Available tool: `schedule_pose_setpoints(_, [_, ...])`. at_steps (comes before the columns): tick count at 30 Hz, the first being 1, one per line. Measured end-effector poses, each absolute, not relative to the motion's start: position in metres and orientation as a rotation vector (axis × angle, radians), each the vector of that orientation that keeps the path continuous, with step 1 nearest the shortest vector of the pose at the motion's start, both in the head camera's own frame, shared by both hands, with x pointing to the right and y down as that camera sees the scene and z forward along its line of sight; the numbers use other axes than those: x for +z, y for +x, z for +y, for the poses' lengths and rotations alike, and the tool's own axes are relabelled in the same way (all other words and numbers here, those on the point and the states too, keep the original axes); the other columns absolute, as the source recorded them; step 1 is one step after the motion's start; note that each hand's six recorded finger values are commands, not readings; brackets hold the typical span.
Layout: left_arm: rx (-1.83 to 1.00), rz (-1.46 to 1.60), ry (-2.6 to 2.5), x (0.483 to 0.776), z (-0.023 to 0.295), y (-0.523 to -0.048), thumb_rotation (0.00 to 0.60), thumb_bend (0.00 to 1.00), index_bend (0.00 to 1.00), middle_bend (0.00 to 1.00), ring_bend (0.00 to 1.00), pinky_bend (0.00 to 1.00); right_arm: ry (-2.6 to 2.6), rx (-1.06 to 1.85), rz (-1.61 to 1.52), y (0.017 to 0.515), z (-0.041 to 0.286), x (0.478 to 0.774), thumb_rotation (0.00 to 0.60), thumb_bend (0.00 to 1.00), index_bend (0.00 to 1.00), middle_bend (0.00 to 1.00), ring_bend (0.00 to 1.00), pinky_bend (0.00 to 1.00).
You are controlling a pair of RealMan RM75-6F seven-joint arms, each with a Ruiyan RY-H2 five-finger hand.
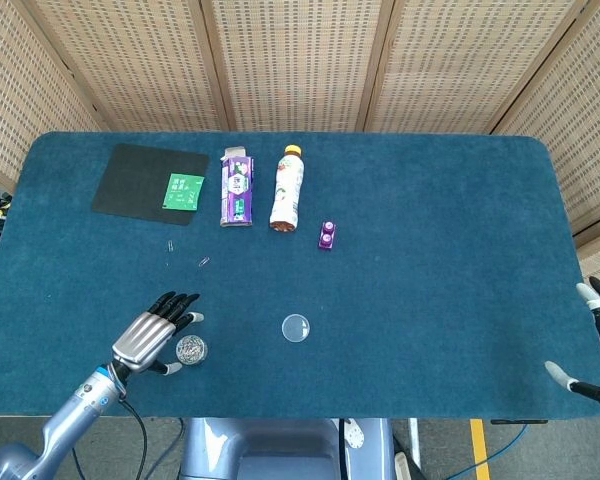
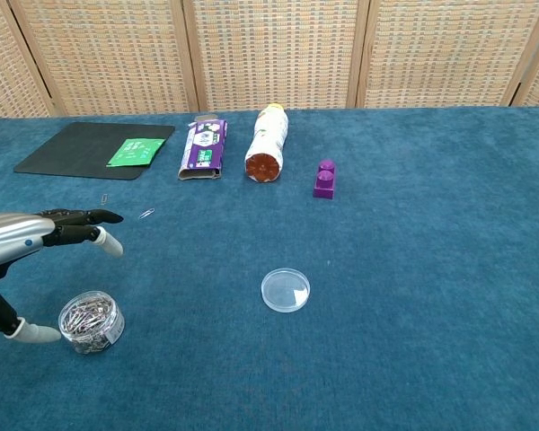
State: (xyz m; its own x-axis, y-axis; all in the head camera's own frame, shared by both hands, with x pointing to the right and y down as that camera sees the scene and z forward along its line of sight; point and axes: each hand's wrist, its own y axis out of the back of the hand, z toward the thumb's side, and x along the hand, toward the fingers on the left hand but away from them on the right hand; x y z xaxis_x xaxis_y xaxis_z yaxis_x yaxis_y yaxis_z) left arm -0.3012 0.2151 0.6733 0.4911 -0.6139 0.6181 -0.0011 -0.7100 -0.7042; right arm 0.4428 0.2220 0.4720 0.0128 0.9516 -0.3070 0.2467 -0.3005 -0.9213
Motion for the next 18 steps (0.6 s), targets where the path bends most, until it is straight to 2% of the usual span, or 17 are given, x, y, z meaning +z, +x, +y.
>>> schedule_pose_setpoints(6, [-1.187, 0.550, -2.089, 0.665, 0.209, -0.302, 0.600, 0.15, 0.20, 0.00, 0.00, 0.00, -1.618, 1.330, -1.252, 0.443, 0.222, 0.472, 0.600, 0.00, 0.02, 0.00, 0.00, 0.00])
schedule_pose_setpoints(9, [-1.174, 0.611, -2.070, 0.656, 0.201, -0.308, 0.600, 0.15, 0.08, 0.00, 0.00, 0.00, -1.619, 1.328, -1.252, 0.443, 0.222, 0.471, 0.600, 0.00, 0.02, 0.00, 0.00, 0.00])
schedule_pose_setpoints(11, [-1.178, 0.684, -2.029, 0.643, 0.193, -0.321, 0.600, 0.10, 0.00, 0.00, 0.00, 0.00, -1.619, 1.326, -1.252, 0.443, 0.222, 0.471, 0.600, 0.00, 0.02, 0.00, 0.00, 0.00])
schedule_pose_setpoints(14, [-1.220, 0.807, -1.916, 0.623, 0.184, -0.347, 0.600, 0.01, 0.00, 0.00, 0.00, 0.00, -1.622, 1.324, -1.247, 0.442, 0.223, 0.471, 0.600, 0.00, 0.02, 0.00, 0.00, 0.00])
schedule_pose_setpoints(18, [-1.333, 0.910, -1.727, 0.600, 0.180, -0.380, 0.600, 0.00, 0.00, 0.00, 0.00, 0.00, -1.622, 1.323, -1.243, 0.441, 0.224, 0.471, 0.600, 0.00, 0.02, 0.00, 0.00, 0.00])
